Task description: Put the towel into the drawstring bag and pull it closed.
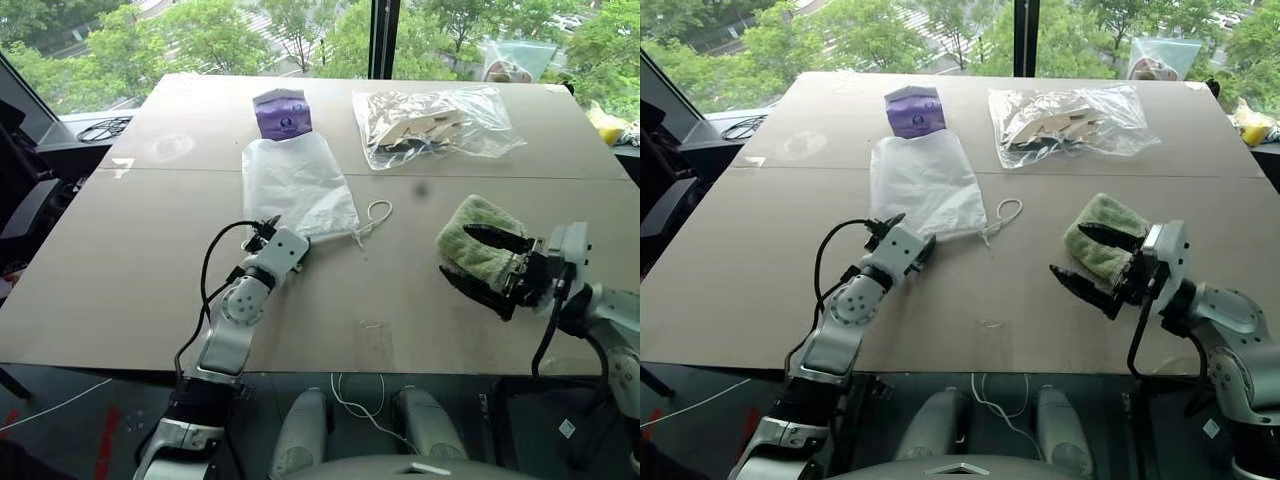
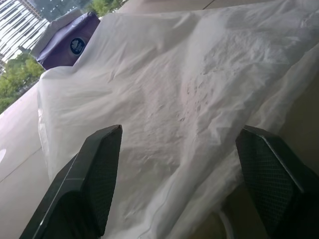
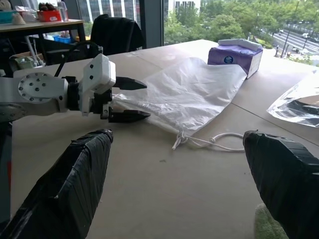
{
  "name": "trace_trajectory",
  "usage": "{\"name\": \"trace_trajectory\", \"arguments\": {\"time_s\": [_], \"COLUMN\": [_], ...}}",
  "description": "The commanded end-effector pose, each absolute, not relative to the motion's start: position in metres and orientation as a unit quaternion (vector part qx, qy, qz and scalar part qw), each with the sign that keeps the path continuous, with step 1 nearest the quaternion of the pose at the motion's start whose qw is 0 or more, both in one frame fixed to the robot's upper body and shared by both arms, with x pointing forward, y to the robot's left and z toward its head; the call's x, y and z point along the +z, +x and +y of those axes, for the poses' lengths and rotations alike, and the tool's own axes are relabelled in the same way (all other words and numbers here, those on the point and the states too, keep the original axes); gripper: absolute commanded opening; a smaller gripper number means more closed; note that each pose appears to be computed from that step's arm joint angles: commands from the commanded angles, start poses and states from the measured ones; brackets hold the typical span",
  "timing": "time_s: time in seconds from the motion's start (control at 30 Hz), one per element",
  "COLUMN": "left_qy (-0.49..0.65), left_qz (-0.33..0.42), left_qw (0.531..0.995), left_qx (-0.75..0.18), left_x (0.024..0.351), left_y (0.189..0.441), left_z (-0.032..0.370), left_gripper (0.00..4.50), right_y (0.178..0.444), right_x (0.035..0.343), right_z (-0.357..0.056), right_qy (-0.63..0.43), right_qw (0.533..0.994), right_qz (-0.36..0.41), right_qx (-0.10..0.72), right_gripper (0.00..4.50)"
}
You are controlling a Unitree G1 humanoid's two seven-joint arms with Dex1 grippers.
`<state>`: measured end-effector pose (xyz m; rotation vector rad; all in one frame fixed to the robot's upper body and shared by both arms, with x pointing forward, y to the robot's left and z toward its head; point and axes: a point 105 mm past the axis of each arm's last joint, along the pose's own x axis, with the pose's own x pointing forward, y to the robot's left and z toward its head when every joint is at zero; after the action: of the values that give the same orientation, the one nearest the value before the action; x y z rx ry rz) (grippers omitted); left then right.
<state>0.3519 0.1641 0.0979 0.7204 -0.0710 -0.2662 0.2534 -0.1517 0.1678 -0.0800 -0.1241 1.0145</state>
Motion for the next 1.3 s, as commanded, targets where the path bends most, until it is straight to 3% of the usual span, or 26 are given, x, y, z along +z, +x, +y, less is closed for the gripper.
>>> {"name": "trace_trajectory", "arguments": {"time_s": [0.03,0.4,0.5,0.7,0.83,1.07,1.2,1.3], "left_qy": [0.379,0.381,0.397,0.425,0.397,0.219,0.273,0.333], "left_qz": [-0.044,-0.038,-0.052,-0.068,-0.088,-0.119,-0.156,-0.176], "left_qw": [0.919,0.918,0.909,0.893,0.900,0.949,0.930,0.907], "left_qx": [-0.101,-0.102,-0.115,-0.132,-0.155,-0.191,-0.191,-0.191], "left_x": [0.102,0.102,0.110,0.117,0.125,0.167,0.198,0.210], "left_y": [0.357,0.371,0.377,0.379,0.377,0.381,0.379,0.376], "left_z": [0.188,0.204,0.201,0.198,0.187,0.135,0.093,0.080], "left_gripper": [3.62,3.62,2.83,0.05,0.02,0.02,0.02,0.02], "right_y": [0.251,0.251,0.252,0.253,0.255,0.262,0.285,0.289], "right_x": [0.176,0.176,0.175,0.175,0.175,0.175,0.160,0.149], "right_z": [-0.147,-0.147,-0.146,-0.147,-0.148,-0.157,-0.176,-0.176], "right_qy": [-0.044,-0.040,-0.039,-0.039,-0.041,-0.075,-0.134,-0.178], "right_qw": [0.865,0.870,0.871,0.874,0.877,0.890,0.927,0.921], "right_qz": [-0.078,-0.084,-0.085,-0.087,-0.091,-0.085,-0.025,0.017], "right_qx": [0.494,0.485,0.482,0.477,0.470,0.441,0.349,0.345], "right_gripper": [4.50,4.50,4.50,4.50,4.50,4.50,4.50,4.50]}}
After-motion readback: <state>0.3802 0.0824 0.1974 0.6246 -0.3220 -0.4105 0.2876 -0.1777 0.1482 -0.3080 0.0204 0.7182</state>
